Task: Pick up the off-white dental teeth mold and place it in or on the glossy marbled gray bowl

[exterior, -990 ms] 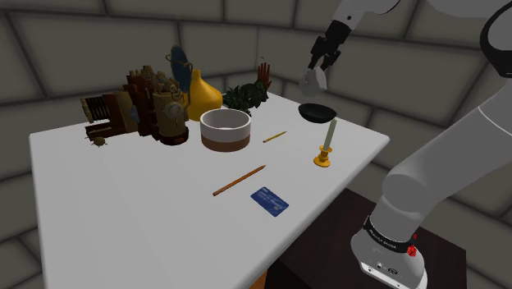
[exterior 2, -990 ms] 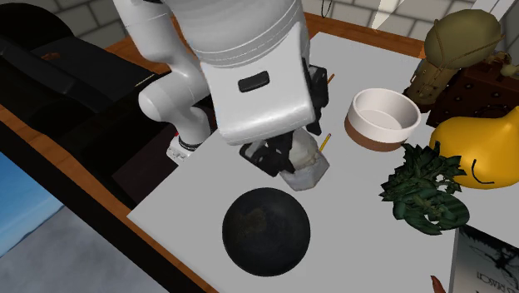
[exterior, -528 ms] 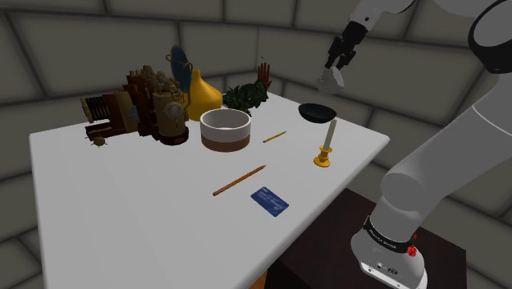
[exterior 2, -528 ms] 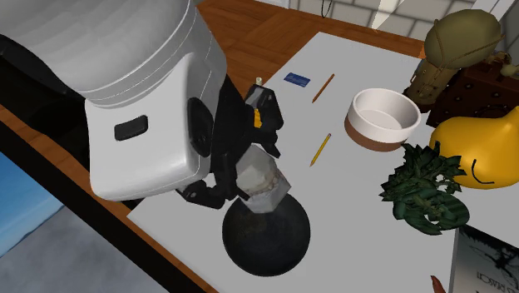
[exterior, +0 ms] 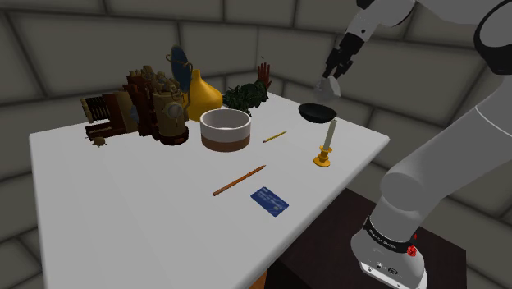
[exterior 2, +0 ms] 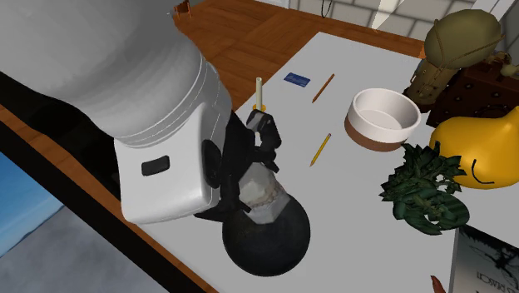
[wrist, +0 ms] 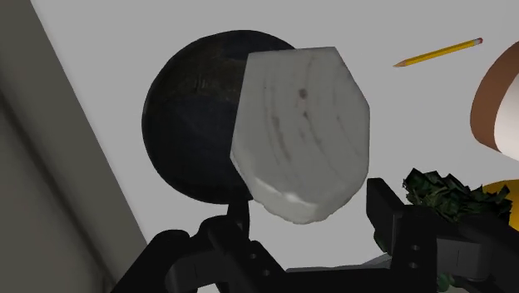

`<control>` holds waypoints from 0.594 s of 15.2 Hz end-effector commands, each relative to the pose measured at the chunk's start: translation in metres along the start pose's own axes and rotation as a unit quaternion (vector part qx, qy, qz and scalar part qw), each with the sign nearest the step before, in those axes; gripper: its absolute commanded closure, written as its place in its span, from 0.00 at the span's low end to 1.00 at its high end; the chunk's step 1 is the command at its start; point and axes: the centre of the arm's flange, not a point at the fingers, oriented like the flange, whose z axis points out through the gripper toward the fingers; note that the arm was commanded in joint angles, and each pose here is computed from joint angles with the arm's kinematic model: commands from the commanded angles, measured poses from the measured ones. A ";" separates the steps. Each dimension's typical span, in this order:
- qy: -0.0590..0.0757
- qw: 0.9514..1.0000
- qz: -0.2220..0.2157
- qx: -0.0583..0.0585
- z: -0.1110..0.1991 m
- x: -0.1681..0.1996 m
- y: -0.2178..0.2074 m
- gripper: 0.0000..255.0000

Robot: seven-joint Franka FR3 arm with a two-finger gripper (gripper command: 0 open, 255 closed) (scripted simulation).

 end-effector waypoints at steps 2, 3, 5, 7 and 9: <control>-0.004 1.000 0.006 0.001 0.018 -0.005 0.011 1.00; -0.004 1.000 0.006 0.001 0.023 -0.006 0.013 1.00; -0.004 1.000 0.006 0.001 0.033 -0.008 0.016 1.00; -0.004 1.000 0.006 0.001 0.043 -0.010 0.020 1.00; -0.004 1.000 0.006 0.001 0.055 -0.012 0.025 1.00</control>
